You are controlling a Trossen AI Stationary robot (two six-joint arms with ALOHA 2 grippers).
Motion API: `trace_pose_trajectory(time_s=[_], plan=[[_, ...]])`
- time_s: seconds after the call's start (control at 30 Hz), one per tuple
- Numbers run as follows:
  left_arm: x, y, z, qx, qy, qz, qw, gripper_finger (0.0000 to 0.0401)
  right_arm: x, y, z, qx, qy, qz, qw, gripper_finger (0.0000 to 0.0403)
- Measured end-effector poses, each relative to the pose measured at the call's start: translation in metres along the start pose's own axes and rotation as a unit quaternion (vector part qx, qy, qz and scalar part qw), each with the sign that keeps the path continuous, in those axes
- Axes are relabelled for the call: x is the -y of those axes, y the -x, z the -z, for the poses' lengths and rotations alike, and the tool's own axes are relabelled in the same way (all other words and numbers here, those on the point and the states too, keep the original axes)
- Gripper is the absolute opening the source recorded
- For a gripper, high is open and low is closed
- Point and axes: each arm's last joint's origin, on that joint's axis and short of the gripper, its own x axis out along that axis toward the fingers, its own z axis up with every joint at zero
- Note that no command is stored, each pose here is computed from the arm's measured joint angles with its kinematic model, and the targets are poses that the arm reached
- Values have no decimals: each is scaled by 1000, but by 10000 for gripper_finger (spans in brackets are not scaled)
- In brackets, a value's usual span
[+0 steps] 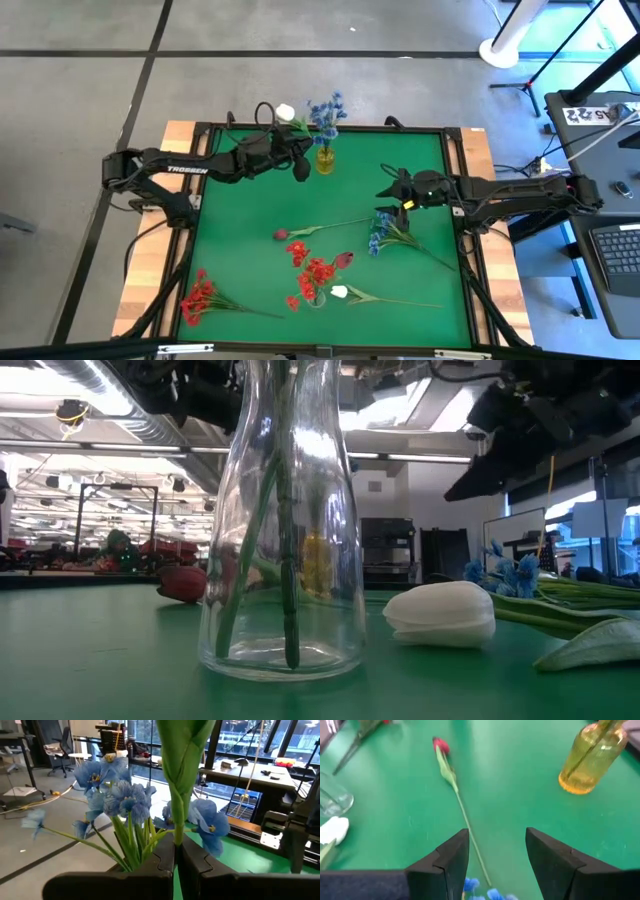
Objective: Sort flowers into vase by color
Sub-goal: Put the top white flower into the yellow vase
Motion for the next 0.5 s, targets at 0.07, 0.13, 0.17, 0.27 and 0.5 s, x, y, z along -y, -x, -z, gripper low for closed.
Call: trace_pose_trajectory(time_s=[0.07, 0.13, 0.17, 0.27, 0.5], plan=[[-1, 0, 0, 2, 1, -2, 1000, 0, 0, 2, 4, 11, -4, -1, 1000, 193], [-3, -1, -1, 3, 3, -5, 1000, 0, 0, 4, 8, 14, -10, -1, 1000, 193], [-4, -1, 0, -1, 5, -7, 1000, 0, 0, 4, 9, 16, -11, -1, 1000, 193], [-6, -6, 8, -22, 7, -13, 1000, 0, 0, 4, 10, 24, -12, -6, 1000, 193], [-5, -22, 32, -44, 4, -16, 999, 10, 0, 5, 8, 34, -21, -11, 999, 193]])
